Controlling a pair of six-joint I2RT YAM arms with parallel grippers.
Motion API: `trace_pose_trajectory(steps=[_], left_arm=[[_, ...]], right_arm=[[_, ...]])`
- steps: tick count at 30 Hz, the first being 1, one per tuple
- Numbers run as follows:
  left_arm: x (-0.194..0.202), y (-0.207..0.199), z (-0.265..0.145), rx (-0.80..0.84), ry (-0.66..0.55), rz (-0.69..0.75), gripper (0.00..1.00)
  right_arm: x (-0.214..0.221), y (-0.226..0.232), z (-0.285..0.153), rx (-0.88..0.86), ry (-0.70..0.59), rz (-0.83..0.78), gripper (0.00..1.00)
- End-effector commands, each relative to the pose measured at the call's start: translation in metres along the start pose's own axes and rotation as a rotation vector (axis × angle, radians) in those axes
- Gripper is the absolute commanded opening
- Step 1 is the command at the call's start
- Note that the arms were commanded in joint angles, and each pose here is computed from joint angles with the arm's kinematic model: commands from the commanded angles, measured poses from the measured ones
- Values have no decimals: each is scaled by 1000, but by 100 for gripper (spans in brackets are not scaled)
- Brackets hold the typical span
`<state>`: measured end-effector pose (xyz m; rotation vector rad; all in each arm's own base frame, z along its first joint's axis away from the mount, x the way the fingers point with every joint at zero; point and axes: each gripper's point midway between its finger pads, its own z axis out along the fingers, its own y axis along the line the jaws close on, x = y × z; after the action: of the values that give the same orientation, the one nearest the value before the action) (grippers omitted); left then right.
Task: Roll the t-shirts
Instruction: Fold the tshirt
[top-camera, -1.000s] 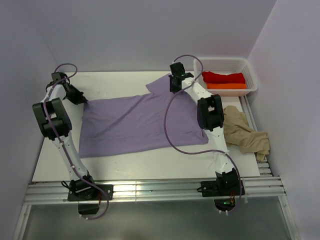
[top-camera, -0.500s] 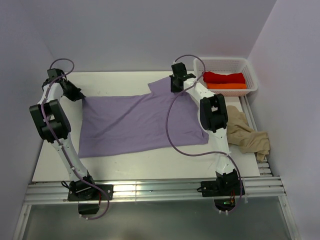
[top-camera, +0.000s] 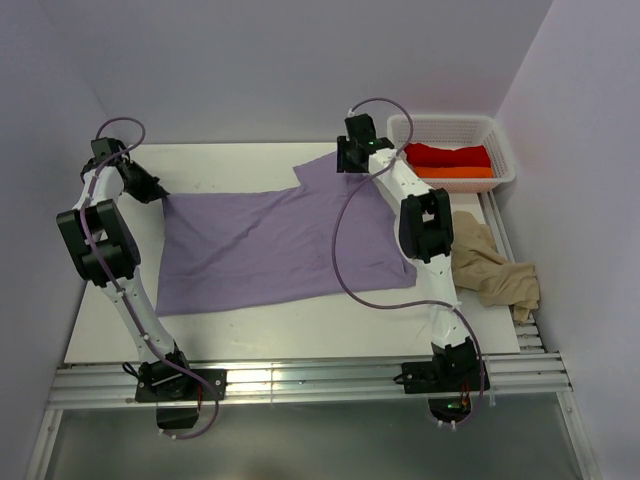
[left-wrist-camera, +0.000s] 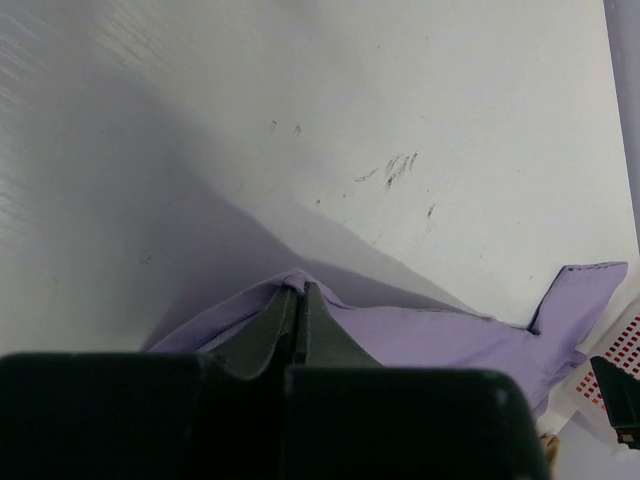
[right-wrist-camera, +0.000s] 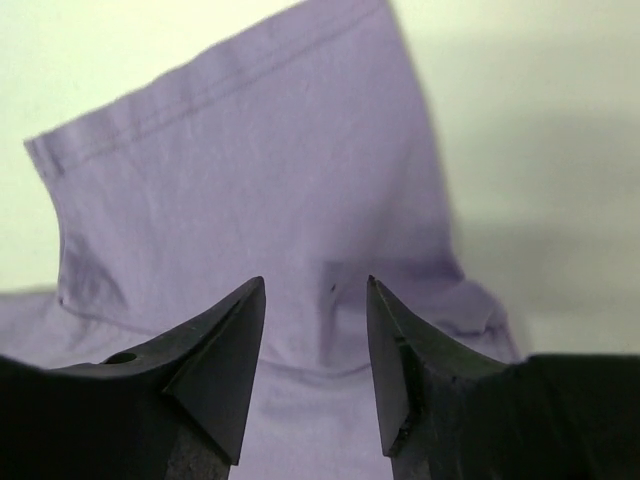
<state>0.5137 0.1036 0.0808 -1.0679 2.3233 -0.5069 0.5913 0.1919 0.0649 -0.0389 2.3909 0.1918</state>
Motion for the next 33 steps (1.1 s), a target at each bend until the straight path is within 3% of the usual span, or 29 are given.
trace_pose_trajectory(steps=[1,19,23,28,32,33], left_arm=[[-13,-14,-15,43,-47,40,0],[-12,-14,-15,45,-42,39,0],[-12,-15,-14,49,-40,42,0],[-12,-16,-13,57,-29,42,0],[-12,-15,-13,57,-29,43,0],[-11,-16,-12,58,-27,45,1]], right_arm=[[-4,-12,9,26,11,30,53],[11,-5,22,-33,67,109,54],[-1,0,22,-61,29,118,39],[-12,4,22,-111,0,145,10],[-15,4,15,-150,-33,152,8],[-21,4,10,-153,-50,155,3]])
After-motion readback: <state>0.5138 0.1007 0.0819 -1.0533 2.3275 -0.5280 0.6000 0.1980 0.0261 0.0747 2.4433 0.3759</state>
